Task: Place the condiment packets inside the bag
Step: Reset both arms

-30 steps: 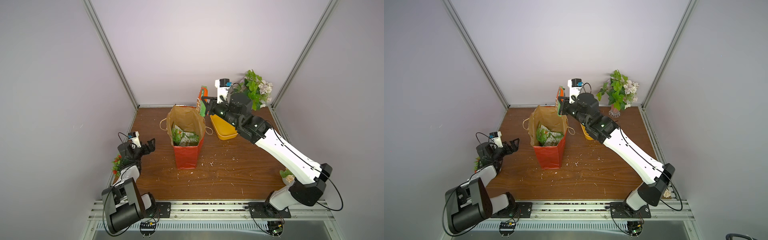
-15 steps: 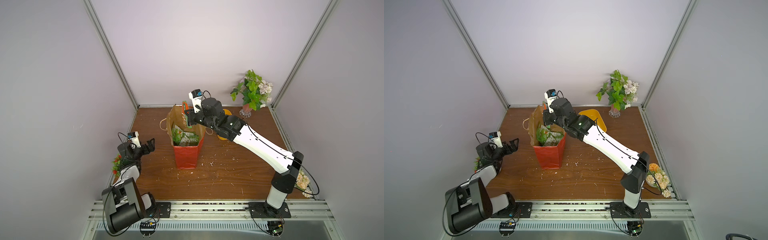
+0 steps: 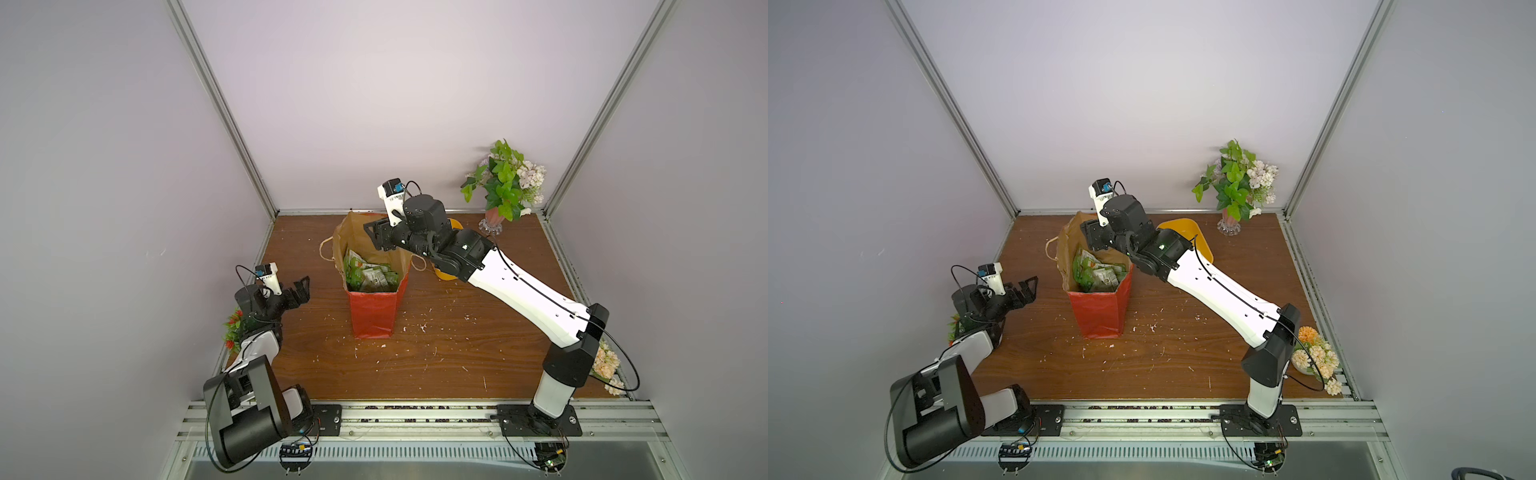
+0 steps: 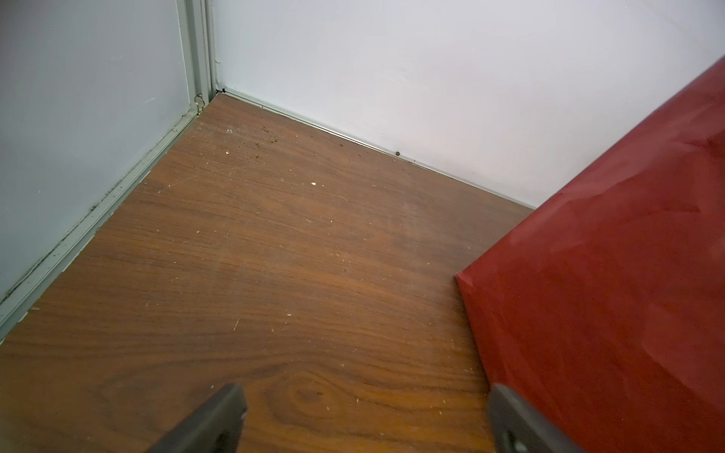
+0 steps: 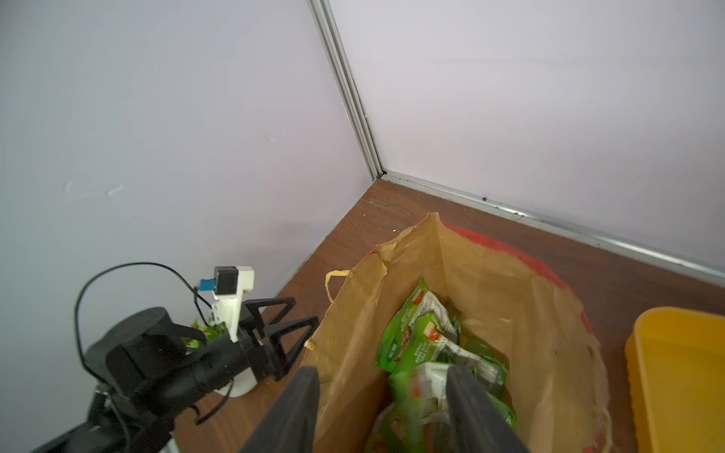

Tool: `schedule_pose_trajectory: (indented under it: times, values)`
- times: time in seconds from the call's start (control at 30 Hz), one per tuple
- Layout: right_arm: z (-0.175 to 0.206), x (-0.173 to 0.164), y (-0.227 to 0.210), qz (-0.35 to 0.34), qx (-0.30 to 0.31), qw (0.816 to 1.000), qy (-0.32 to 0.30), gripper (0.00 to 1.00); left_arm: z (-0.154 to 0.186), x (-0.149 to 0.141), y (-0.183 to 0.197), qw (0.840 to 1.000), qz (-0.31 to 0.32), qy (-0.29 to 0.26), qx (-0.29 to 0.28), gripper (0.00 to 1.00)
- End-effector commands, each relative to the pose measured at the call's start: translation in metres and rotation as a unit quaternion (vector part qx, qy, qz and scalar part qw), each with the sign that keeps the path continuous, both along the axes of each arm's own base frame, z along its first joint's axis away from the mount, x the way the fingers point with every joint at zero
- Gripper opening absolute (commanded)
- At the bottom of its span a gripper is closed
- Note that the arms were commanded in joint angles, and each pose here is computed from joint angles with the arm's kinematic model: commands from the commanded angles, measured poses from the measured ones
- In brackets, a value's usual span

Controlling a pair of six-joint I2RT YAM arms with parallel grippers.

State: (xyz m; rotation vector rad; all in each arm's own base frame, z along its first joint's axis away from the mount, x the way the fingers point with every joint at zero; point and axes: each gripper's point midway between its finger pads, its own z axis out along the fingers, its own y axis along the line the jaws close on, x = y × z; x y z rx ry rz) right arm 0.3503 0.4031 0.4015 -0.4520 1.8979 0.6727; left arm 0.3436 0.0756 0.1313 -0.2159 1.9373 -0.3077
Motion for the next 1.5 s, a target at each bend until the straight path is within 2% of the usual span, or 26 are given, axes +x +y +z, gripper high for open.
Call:
schedule_pose_trajectory:
  times: [0.0,0.2,0.37,0.47,0.53,0.6,0.67,0.73,0.87,1.0,1.1,1.23,1.33,1.47]
  values:
    - [0.041,-0.012,-0.031,-0.026,0.02,0.999,-0.044,0.69,0.002,-0.002,0.003,1.0,-0.001,-0.01,0.011,1.0]
    - [0.022,-0.017,-0.085,-0.08,-0.002,0.995,-0.067,0.99,0.003,-0.004,0.003,1.0,0.004,-0.017,0.018,1.0]
    - [-0.023,-0.005,-0.172,-0.168,-0.012,0.983,-0.069,1.0,0.002,-0.005,-0.004,0.999,0.002,-0.021,0.04,1.0]
    - [-0.067,-0.004,-0.231,-0.246,-0.04,0.964,-0.093,1.0,-0.001,-0.004,-0.007,0.998,0.005,-0.023,0.055,1.0]
    - [-0.092,-0.011,-0.265,-0.3,-0.069,0.944,-0.12,1.0,-0.003,-0.004,-0.009,0.997,0.014,-0.029,0.065,1.0]
    - [-0.122,-0.019,-0.306,-0.376,-0.093,0.912,-0.138,0.99,-0.001,-0.005,-0.006,0.996,0.037,-0.046,0.073,1.0]
    - [-0.144,-0.034,-0.332,-0.405,-0.117,0.888,-0.185,0.98,0.001,-0.008,-0.004,0.994,0.054,-0.065,0.071,1.0]
    - [-0.155,-0.049,-0.362,-0.449,-0.098,0.862,-0.216,0.99,0.004,-0.011,-0.004,0.992,0.063,-0.084,0.063,1.0]
    - [-0.187,-0.057,-0.399,-0.486,-0.078,0.847,-0.2,0.99,0.011,-0.017,-0.001,0.988,0.092,-0.118,0.044,1.0]
    - [-0.214,-0.064,-0.413,-0.492,-0.092,0.842,-0.202,1.0,0.013,-0.018,-0.008,0.985,0.094,-0.136,0.044,1.0]
    - [-0.229,-0.067,-0.411,-0.471,-0.104,0.85,-0.211,1.0,0.022,-0.019,-0.018,0.979,0.093,-0.166,0.072,1.0]
    - [-0.229,-0.065,-0.406,-0.445,-0.109,0.857,-0.235,1.0,0.027,-0.015,-0.03,0.975,0.081,-0.19,0.082,1.0]
    - [-0.23,-0.059,-0.401,-0.42,-0.117,0.865,-0.248,1.0,0.019,-0.013,-0.044,0.974,0.065,-0.193,0.096,1.0]
    - [-0.234,-0.051,-0.393,-0.389,-0.128,0.872,-0.268,0.99,0.015,-0.019,-0.068,0.966,0.044,-0.209,0.146,1.0]
